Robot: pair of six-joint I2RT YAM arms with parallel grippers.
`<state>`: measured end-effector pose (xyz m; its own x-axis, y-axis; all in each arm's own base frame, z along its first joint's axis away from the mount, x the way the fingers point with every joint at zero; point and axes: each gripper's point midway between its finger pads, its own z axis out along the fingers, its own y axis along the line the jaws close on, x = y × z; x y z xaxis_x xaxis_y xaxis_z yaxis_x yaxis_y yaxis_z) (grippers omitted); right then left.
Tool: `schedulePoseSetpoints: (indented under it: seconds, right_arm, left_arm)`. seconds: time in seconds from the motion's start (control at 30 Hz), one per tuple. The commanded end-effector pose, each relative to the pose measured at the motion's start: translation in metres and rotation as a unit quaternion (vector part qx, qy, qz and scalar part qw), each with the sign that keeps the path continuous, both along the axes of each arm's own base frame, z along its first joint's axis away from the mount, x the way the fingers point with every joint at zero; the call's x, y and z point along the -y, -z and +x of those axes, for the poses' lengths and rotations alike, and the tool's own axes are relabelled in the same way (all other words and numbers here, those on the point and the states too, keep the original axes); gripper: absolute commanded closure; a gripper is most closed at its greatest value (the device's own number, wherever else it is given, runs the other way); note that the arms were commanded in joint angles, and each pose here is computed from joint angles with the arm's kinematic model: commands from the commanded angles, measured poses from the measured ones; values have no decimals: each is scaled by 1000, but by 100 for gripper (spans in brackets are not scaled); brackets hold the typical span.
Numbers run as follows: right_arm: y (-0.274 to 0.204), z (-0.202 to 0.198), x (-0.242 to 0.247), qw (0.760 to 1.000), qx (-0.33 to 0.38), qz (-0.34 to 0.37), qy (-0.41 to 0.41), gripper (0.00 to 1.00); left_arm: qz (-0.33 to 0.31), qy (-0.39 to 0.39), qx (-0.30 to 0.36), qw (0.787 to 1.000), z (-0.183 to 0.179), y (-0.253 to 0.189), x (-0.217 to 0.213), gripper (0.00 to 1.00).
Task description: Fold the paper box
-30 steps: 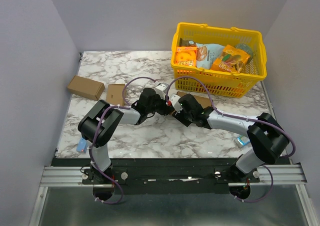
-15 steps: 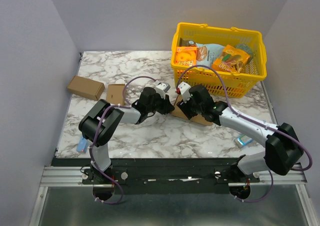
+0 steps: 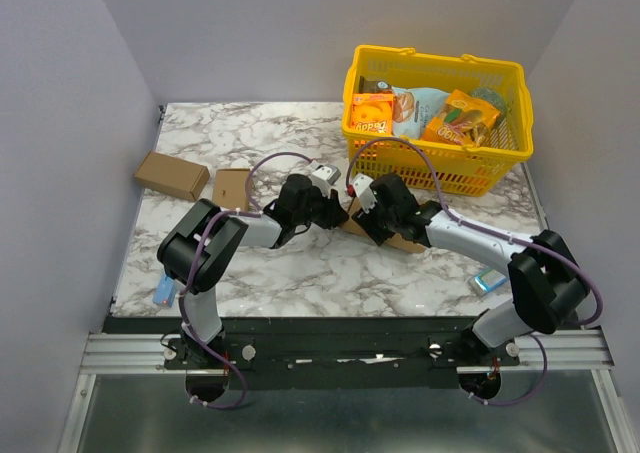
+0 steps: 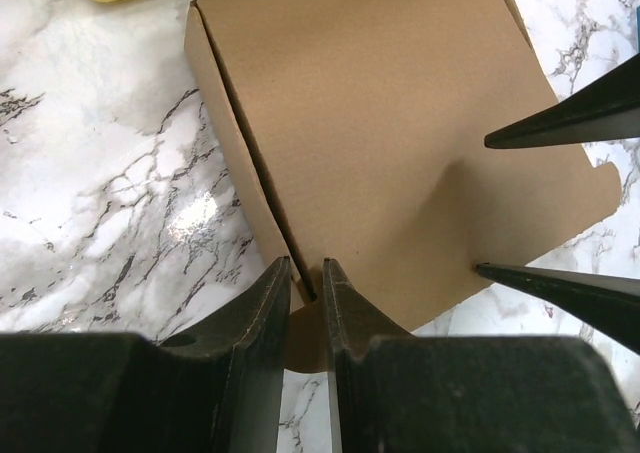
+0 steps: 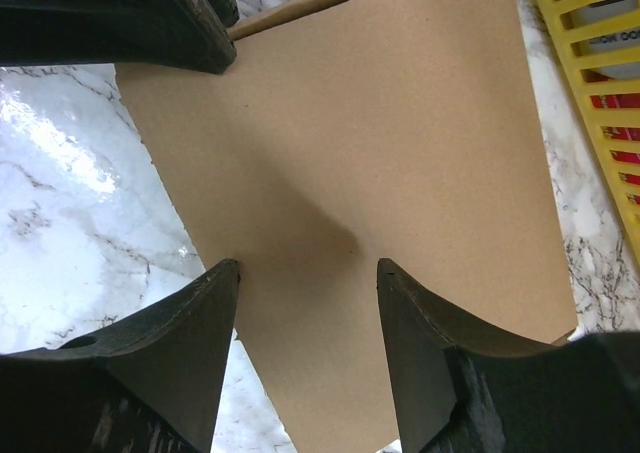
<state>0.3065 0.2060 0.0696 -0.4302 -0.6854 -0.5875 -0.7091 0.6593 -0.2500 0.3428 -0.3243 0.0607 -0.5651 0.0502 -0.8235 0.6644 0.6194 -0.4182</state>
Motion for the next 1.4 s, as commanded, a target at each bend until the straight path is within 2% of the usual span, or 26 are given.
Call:
schedulePoseSetpoints:
  seconds: [0.0,0.37,0.8,1.37]
  right_arm:
    - [18,3,6,999,-7,-33,5,35]
    - [22,18,22,996,31,-70,38,32]
    - [20,38,19,993,74,-91,17,23]
    - [23,51,13,988,100,-117,-25,19]
  left_arm:
    - [9,0,3,1000,5,2,-1,72]
    - [4,5,-1,1000,5,2,2,73]
    - [-12,6,2,1000,19,-4,11,73]
    - [-132,11,-1,991,65,-40,43,72]
